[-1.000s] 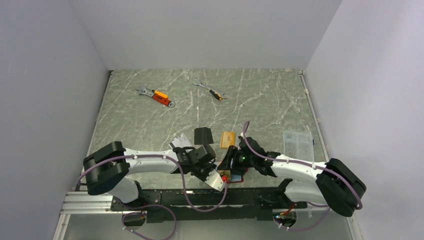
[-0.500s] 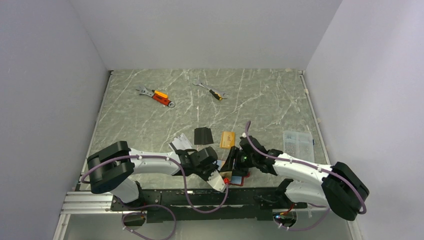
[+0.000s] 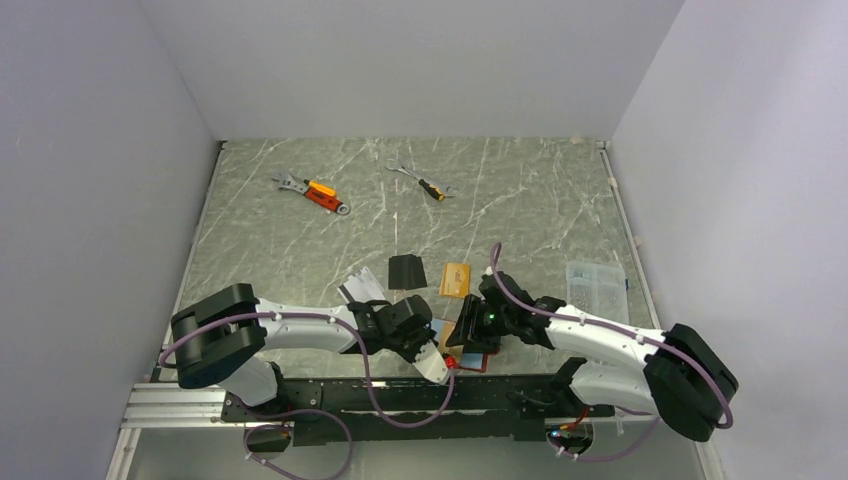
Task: Put the credit cards into the card holder
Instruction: Insert the credit card into the card holder.
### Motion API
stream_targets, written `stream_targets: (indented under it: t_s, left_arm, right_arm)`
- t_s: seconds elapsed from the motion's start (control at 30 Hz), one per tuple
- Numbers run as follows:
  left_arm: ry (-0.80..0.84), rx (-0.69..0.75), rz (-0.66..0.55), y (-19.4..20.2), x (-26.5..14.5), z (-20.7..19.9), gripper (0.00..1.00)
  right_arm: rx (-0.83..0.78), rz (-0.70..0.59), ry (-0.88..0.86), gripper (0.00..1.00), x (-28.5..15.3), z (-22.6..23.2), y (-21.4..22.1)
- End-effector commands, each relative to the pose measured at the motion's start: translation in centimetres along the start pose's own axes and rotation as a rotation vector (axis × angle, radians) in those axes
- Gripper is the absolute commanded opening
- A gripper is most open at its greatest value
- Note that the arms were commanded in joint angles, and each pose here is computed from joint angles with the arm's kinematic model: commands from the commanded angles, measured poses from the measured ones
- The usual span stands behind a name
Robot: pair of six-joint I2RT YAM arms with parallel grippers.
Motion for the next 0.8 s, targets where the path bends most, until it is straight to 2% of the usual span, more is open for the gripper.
stream_targets:
  t_s: [0.0, 0.6, 0.77]
  left_arm:
    - [0.077, -0.014, 0.09, 2.3, 0.0, -2.4, 0.0]
    - [0.058, -0.021, 0.076, 2.2, -0.5, -2.3, 0.0]
    - [0.048, -0.019, 0.084, 2.3, -0.7, -2.3, 0.0]
  right_arm:
    - [-0.026, -0.034, -0.024, 0.5, 0.4, 1.3, -1.3]
    - [-0.052, -0.015, -0.112, 0.5, 1.7, 4.5, -1.1]
    - [-0.069, -0.02, -0.06, 0.52, 1.0, 3.7, -1.1]
Point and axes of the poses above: each gripper's point midway between its finger pads, its own x axis out along the fingers, its own z axis along the line the jaws close on, y = z × x, the point moved 5 cm from there along -x, back along the fingers, and after that the axes turned 7 degrees about -x, right-handed, at the moved point
